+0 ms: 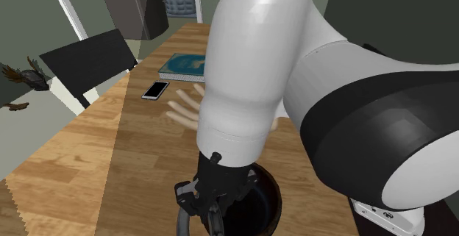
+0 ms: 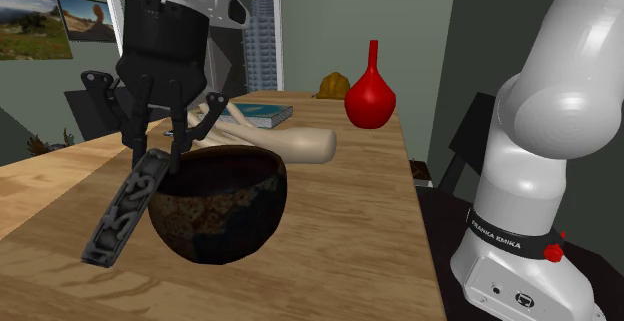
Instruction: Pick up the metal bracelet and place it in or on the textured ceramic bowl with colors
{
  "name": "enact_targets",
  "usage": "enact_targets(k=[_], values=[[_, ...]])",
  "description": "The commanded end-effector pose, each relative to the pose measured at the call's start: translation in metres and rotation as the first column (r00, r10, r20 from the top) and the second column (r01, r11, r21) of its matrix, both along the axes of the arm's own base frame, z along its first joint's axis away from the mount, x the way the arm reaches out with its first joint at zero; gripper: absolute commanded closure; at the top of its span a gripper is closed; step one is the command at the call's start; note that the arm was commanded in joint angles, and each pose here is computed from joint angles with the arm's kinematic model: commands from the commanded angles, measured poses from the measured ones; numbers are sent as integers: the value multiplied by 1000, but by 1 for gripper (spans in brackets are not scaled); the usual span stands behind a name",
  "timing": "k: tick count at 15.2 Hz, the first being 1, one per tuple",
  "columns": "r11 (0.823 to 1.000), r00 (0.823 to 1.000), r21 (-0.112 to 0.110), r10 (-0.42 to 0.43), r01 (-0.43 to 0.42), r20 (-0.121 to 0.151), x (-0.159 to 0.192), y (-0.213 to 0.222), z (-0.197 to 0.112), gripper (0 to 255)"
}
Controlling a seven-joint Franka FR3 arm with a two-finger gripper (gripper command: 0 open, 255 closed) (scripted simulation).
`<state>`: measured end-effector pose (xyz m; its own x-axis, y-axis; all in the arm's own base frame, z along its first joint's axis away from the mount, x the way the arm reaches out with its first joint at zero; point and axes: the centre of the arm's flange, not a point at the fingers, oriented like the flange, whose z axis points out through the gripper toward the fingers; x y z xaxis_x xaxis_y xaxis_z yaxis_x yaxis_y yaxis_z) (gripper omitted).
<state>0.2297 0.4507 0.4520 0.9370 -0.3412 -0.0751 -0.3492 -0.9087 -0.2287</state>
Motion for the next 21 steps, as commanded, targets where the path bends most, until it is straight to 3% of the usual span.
enact_targets(k=[1,6,21], values=[[1000,1000,-1,-1,1,-1,0,0,-1,255],[1000,1000,-1,0,0,-1,0,0,-1,255],[1000,1000,-1,-1,0,-1,0,0,79,255]])
